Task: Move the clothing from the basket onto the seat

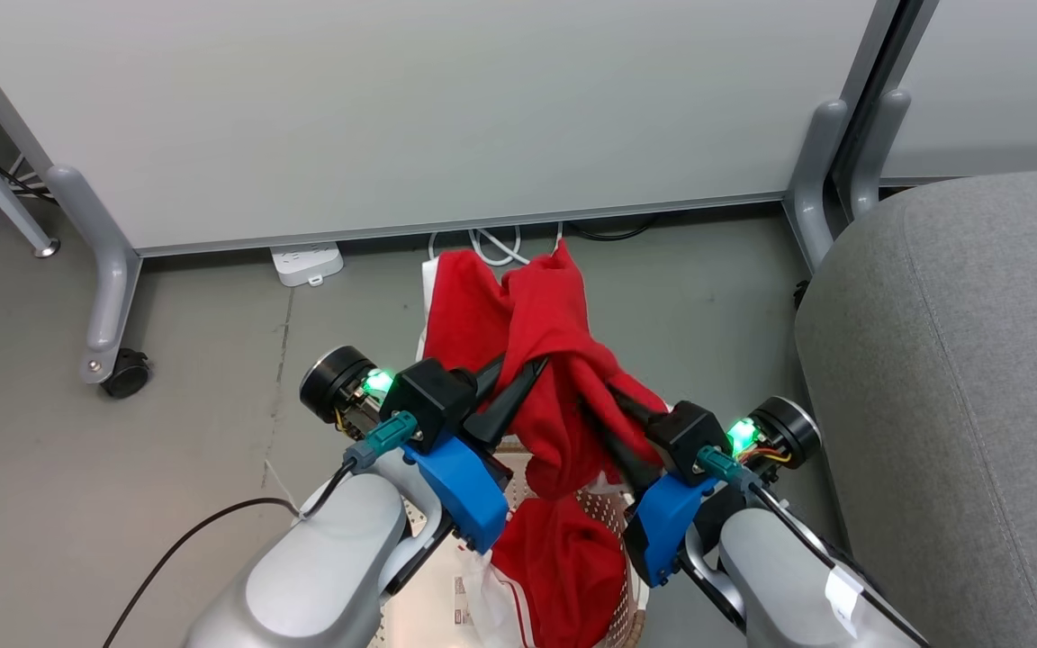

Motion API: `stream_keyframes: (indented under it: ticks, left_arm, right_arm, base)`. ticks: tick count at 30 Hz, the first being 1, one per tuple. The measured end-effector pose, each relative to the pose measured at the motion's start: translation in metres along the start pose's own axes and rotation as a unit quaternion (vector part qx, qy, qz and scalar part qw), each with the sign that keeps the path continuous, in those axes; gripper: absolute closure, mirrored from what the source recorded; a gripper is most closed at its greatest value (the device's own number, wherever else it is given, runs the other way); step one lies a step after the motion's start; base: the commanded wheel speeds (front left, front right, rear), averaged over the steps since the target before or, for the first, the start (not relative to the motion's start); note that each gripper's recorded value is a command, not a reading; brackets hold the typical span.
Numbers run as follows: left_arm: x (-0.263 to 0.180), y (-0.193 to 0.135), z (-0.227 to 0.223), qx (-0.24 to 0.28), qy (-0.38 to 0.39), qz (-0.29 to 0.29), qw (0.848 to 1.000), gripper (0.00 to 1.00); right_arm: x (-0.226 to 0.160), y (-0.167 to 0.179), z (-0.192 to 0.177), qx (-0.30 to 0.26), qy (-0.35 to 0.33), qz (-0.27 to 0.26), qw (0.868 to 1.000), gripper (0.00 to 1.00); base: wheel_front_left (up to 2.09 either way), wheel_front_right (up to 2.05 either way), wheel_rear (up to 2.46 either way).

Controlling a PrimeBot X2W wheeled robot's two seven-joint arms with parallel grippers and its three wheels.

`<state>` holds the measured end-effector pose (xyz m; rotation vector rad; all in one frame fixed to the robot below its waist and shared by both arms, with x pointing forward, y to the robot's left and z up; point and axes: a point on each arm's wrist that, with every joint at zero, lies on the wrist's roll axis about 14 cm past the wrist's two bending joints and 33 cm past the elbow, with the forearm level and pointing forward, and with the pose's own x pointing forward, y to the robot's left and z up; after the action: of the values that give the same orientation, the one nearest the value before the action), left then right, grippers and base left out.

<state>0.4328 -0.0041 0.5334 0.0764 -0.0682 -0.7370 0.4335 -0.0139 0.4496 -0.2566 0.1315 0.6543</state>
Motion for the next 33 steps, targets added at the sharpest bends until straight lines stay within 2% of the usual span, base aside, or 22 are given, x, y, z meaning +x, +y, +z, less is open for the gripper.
stream_keyframes:
  ticks: [25,26,27,33]
  left_arm:
    - [0.0029,-0.0013,0.0014,0.0,-0.002,-0.001,1.0,1.0]
    - [0.0029,-0.0008,0.0009,0.0,-0.001,0.0,1.0,0.35]
    - [0.003,-0.0005,0.0009,0.0,-0.001,0.0,1.0,0.0]
    - [0.0027,0.0004,-0.0011,0.0,0.002,0.002,1.0,0.0]
  right_arm:
    - [-0.0004,0.0029,0.0054,0.027,-0.008,0.001,1.0,1.0]
    - [-0.0004,0.0028,0.0053,0.028,-0.008,0.001,1.0,1.0]
    - [-0.0003,0.0026,0.0053,0.029,-0.008,0.001,1.0,1.0]
    - [-0.0007,0.001,0.0061,0.036,-0.01,-0.003,0.999,1.0]
  base:
    - [0.0,0.0,0.0]
    - [0.0,0.0,0.0]
    - [0.0,0.0,0.0]
    - [0.0,0.0,0.0]
